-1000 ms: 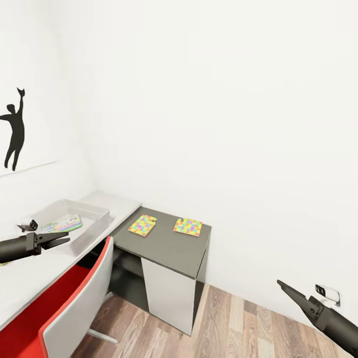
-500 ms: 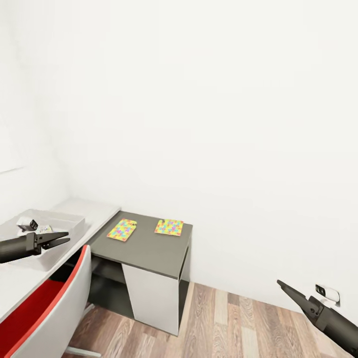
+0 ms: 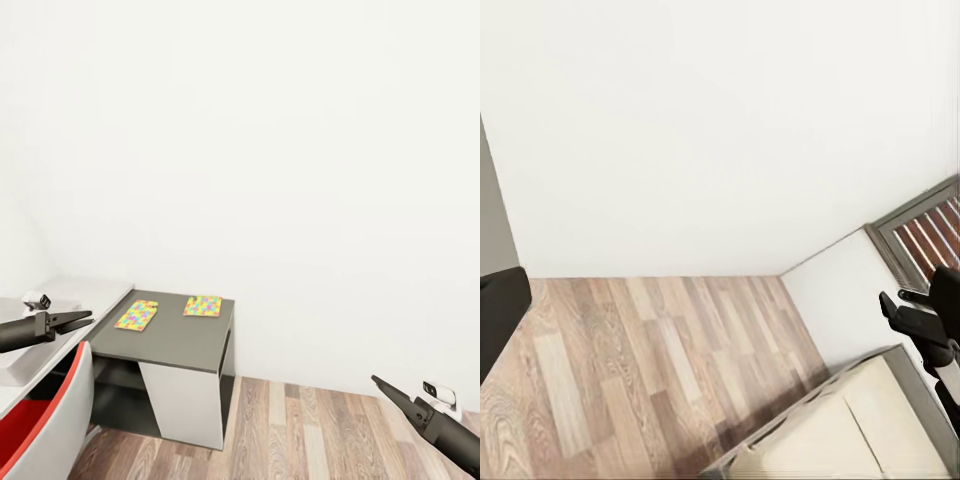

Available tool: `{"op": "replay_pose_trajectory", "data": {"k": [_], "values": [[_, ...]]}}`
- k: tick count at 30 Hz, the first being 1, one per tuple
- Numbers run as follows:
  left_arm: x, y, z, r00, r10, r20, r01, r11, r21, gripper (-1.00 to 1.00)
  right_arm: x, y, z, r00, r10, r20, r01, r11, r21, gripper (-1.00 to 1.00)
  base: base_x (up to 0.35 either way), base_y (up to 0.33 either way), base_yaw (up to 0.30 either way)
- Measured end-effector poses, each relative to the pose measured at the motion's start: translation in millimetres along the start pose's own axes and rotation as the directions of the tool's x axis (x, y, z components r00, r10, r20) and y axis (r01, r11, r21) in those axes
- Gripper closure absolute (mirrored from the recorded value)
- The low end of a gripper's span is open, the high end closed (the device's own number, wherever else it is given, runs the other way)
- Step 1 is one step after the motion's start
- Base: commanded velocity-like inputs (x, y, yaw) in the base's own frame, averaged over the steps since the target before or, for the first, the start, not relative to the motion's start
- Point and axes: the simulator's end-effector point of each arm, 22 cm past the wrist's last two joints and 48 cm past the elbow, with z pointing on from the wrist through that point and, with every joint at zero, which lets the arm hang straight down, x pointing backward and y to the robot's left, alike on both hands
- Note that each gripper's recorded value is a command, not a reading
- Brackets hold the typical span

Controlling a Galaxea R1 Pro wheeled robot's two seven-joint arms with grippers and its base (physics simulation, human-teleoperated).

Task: Put all the toys in the child's room - the three board games (two on the bed and one on the table), the two jigsaw puzzles on the table, and the tennis ball on the table - inside the toy box on the table in the child's room.

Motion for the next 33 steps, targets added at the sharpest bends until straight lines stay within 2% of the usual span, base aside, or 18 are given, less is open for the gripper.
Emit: {"op": "replay_pose_trajectory", "data": {"k": [14, 33], "values": [[-1.1, -2.6, -1.2, 1.000, 0.005, 0.003, -0.005, 1.000, 0.002, -1.00, -0.9, 1.9, 0.0, 1.000, -0.003, 0.003, 0.003, 1.000, -0.003, -1.00, -0.175, 0.164, -0.281], [-2.3, -5.9, -2.5, 1.000, 0.010, 0.006, -0.010, 1.000, 0.004, -1.00, -2.2, 4.3, -0.2, 1.000, -0.009, 0.005, 0.009, 1.000, -0.007, -1.00, -0.018, 0.017, -0.281]]}}
